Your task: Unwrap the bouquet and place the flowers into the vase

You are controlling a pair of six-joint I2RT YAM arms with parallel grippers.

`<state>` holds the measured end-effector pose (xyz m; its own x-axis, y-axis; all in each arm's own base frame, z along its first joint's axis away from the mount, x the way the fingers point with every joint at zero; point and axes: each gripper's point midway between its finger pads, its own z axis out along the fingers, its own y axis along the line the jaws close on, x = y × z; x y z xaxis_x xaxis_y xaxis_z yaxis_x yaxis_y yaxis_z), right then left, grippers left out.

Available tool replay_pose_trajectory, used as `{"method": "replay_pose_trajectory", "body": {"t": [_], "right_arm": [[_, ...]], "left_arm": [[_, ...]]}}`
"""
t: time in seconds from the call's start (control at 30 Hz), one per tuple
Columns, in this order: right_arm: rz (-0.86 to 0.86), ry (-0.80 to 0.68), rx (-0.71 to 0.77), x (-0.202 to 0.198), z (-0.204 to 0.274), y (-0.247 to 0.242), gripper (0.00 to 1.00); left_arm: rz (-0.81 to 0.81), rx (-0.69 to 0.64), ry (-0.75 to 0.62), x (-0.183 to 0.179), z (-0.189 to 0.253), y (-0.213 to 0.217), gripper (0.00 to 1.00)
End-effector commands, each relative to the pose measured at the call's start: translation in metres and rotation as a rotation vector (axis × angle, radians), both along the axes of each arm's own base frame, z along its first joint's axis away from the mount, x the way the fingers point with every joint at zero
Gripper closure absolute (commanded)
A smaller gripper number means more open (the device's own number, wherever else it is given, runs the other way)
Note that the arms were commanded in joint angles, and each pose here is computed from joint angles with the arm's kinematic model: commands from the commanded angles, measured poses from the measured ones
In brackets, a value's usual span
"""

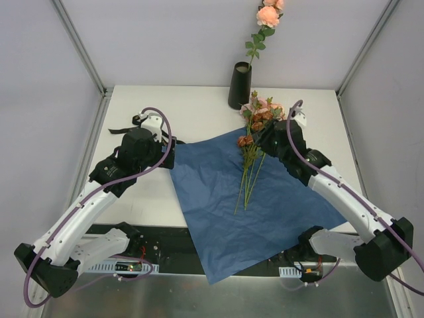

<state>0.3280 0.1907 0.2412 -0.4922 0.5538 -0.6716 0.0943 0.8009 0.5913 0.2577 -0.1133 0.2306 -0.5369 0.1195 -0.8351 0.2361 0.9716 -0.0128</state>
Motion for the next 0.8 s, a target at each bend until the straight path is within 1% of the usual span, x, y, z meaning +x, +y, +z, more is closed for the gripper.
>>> {"method": "replay_pose_trajectory", "body": {"t": [0.0, 0.13, 0.27, 0.37, 0.5, 0.77], "right_arm": [[-0.074, 0.081, 0.035, -0.026, -0.02, -0.019, 0.53], [-0.082, 0.155, 0.014, -0.039, -0.044, -0.025, 0.5], [-0.114, 0.213, 0.04, -0.043, -0.065, -0.024, 0.5], [-0.149, 0.25, 0.045, -0.039, -0.08, -0.023, 0.51], [-0.198, 0.283, 0.004, -0.029, -0.097, -0.026, 0.51], [-0.21, 0.325, -0.044, -0.017, -0.129, -0.023, 0.54]], "left_arm": [[-0.016, 0.012, -0.03, 0.004, 0.004, -0.004, 0.01], [-0.022, 0.021, -0.03, 0.003, 0.003, -0.004, 0.01], [-0.01, 0.056, -0.044, 0.003, 0.003, 0.0, 0.01], [-0.014, 0.061, -0.052, 0.003, 0.005, 0.0, 0.01], [-0.019, 0.059, -0.061, 0.001, 0.007, -0.001, 0.01], [-0.034, 0.047, -0.061, 0.0, 0.009, -0.003, 0.01]]}}
